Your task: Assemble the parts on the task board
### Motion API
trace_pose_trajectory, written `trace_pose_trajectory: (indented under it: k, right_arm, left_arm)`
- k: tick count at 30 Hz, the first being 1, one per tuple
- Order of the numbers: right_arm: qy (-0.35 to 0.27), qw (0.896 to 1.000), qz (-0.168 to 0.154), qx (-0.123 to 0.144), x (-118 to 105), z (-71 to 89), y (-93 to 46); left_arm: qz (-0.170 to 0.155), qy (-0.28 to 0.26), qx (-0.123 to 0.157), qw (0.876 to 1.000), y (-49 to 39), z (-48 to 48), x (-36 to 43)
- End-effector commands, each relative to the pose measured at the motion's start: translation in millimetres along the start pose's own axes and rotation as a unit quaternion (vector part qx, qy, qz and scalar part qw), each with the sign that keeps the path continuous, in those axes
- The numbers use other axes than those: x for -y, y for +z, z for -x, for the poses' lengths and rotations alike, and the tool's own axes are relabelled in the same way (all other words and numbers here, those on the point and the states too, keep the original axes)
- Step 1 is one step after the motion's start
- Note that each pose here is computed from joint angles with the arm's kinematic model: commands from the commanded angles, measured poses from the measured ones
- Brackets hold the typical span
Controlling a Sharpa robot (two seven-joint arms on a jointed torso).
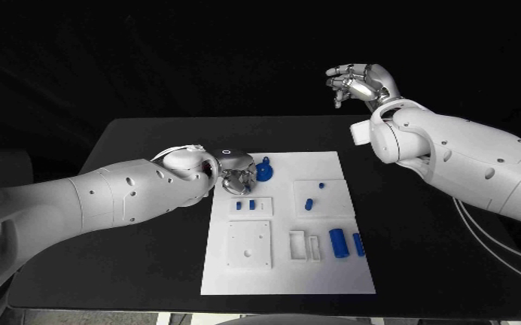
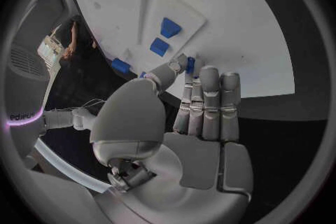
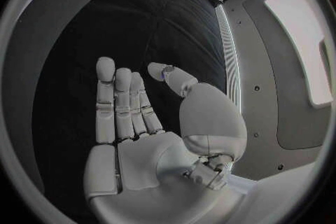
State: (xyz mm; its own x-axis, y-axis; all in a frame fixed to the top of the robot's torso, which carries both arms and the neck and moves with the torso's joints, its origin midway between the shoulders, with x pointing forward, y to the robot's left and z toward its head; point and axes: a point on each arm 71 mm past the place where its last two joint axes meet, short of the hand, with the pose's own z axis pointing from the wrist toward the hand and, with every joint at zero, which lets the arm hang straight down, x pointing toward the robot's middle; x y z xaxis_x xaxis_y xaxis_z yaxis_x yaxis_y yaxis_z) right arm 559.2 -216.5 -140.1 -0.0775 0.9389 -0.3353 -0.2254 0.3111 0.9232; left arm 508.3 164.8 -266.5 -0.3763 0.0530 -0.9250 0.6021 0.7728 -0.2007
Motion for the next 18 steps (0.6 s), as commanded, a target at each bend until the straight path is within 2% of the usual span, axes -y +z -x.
trace_pose_trajectory:
  k: [1,11,18]
  right_arm:
    - [-0.006,1.000,0.004,-0.001,-0.7,-0.4,0.1]
    - [-0.006,1.000,0.002,-0.003,-0.6,-1.1,0.1]
    - [-0.005,1.000,0.000,-0.006,0.3,-2.3,0.5]
  left_arm:
    - [-0.002,-0.003,-0.003,1.000,1.5,-2.3,2.1]
    - [0.006,-0.003,-0.016,1.000,0.7,-7.5,0.4]
    - [0.004,0.022,-0.024,0.999,3.0,-11.8,2.3]
